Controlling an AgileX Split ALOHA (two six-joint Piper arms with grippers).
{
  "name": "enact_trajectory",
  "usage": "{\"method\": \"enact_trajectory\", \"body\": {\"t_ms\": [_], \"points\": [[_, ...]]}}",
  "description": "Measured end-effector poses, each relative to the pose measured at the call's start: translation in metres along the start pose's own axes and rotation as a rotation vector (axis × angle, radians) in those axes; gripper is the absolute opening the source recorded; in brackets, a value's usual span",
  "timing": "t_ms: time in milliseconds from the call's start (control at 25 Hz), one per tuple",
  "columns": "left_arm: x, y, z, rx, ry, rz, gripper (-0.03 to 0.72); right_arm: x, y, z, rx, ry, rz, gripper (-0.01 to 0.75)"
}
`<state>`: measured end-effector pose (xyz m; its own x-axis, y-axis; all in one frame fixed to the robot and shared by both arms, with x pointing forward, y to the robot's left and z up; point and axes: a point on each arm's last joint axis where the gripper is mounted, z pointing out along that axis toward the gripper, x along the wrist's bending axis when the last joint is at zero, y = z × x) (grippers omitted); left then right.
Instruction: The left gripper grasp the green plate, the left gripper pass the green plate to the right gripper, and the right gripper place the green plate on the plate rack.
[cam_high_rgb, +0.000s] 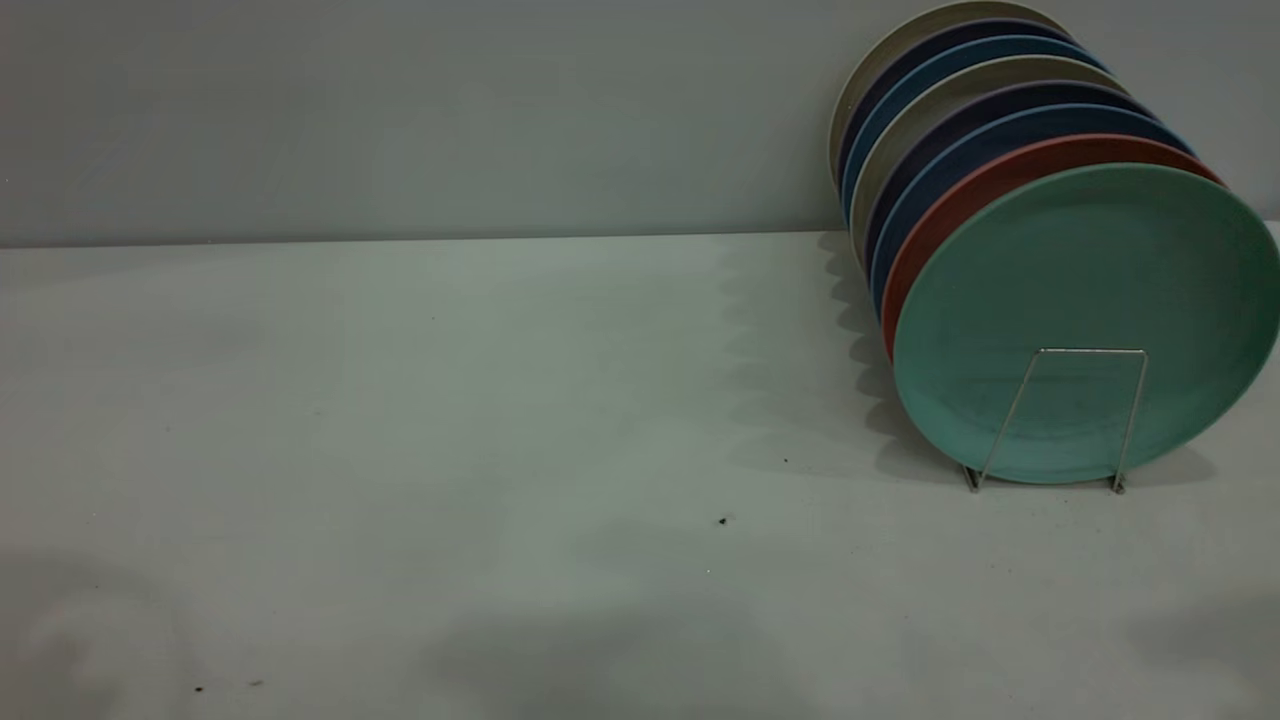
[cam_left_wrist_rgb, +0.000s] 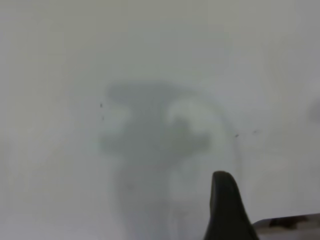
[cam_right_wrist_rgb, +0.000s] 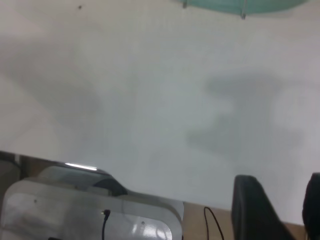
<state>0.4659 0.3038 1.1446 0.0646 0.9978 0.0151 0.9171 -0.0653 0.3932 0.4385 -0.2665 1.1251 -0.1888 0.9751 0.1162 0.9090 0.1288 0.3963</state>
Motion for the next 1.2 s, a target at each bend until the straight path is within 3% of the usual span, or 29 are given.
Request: {"method": "enact_trajectory", "body": {"t_ms": [360, 720, 1000, 1200], "points": [[-0.008, -0.091, -0.019, -0.079, -0.001, -0.001, 0.482, 0.007, -0.087, -0.025, -0.121, -0.005, -0.020, 0.268], [-0.016, -0.184, 0.002, -0.165, 0.006, 0.000, 0.482, 0.007, -0.167, -0.002, -0.194, -0.025, -0.158, 0.268], [-0.019, -0.232, 0.011, -0.296, 0.024, 0.005, 0.482, 0.005, -0.192, 0.009, -0.350, -0.061, -0.205, 0.268], [-0.014, -0.253, 0.008, -0.379, 0.101, 0.014, 0.482, 0.002, -0.196, 0.010, -0.363, -0.091, -0.168, 0.268]]}}
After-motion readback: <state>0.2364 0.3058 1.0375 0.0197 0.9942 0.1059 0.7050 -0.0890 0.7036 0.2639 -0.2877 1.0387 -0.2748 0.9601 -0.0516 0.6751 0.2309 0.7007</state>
